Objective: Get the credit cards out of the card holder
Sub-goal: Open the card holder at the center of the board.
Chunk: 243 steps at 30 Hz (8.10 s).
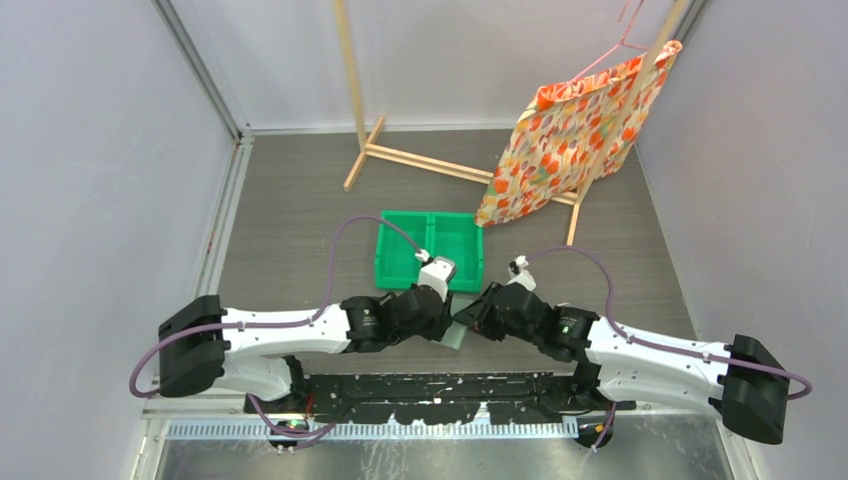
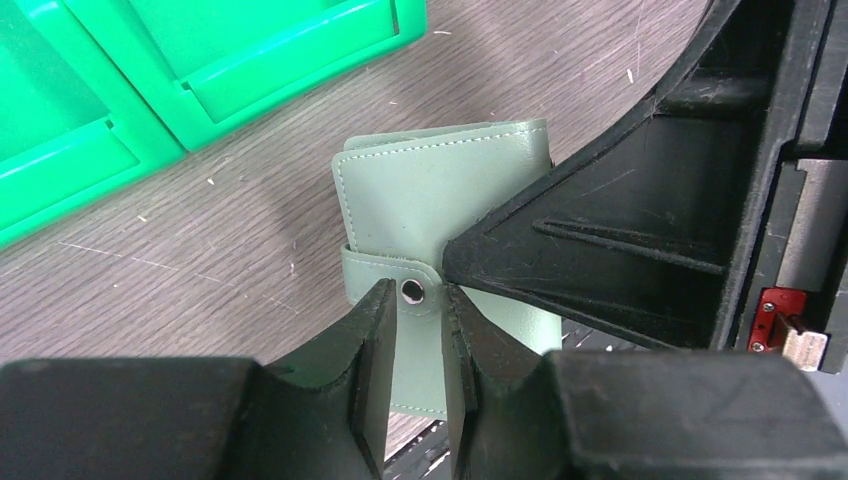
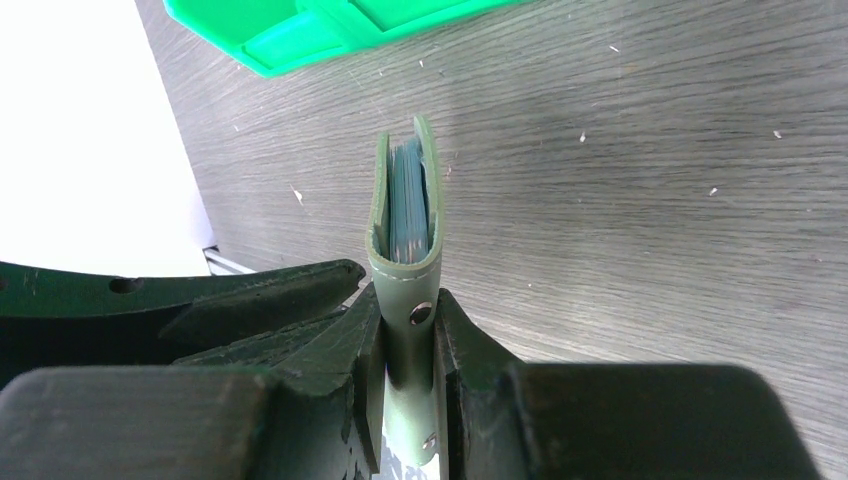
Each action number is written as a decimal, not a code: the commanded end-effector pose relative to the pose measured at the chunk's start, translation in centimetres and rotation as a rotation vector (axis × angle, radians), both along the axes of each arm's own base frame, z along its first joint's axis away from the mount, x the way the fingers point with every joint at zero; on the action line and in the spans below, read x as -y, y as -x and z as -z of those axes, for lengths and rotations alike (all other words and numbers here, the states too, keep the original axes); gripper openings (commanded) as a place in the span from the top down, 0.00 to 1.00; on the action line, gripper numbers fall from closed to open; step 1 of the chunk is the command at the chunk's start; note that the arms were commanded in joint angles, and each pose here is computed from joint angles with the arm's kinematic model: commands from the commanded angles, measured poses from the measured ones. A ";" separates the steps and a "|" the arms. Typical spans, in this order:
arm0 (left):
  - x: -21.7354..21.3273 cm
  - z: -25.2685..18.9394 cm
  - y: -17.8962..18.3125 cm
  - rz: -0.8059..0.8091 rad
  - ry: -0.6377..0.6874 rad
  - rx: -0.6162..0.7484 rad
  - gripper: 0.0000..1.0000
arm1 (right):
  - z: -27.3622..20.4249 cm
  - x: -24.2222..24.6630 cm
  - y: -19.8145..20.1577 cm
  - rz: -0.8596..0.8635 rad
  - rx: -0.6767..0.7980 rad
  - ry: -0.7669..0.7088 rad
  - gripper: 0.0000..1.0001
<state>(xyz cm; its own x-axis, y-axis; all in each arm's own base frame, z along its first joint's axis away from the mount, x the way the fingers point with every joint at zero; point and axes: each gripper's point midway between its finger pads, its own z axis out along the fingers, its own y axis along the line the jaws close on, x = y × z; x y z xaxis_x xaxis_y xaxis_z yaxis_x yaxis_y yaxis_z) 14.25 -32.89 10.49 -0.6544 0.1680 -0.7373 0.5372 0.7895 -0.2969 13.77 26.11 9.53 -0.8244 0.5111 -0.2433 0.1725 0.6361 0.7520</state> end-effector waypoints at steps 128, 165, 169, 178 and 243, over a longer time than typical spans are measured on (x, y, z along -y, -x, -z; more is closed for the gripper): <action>-2.5 -1.2 -2.5 -0.157 -0.266 0.162 0.85 | -6.1 -2.1 -0.3 -0.036 0.106 -0.214 0.99; -10.6 -3.4 -2.9 -0.340 -0.202 0.146 0.99 | -4.8 -0.3 1.0 -0.137 0.196 -0.153 0.99; -13.9 -2.9 -2.2 -0.362 -0.187 0.054 0.90 | -7.3 -0.7 1.8 -0.228 0.306 -0.259 0.99; -13.5 -10.5 2.7 -0.111 0.244 0.023 0.11 | -10.3 -1.5 1.9 -0.328 0.357 -0.369 0.99; -8.1 -9.6 0.5 -0.248 0.830 -0.109 0.65 | -13.2 -3.5 2.1 -0.409 0.328 -0.594 0.99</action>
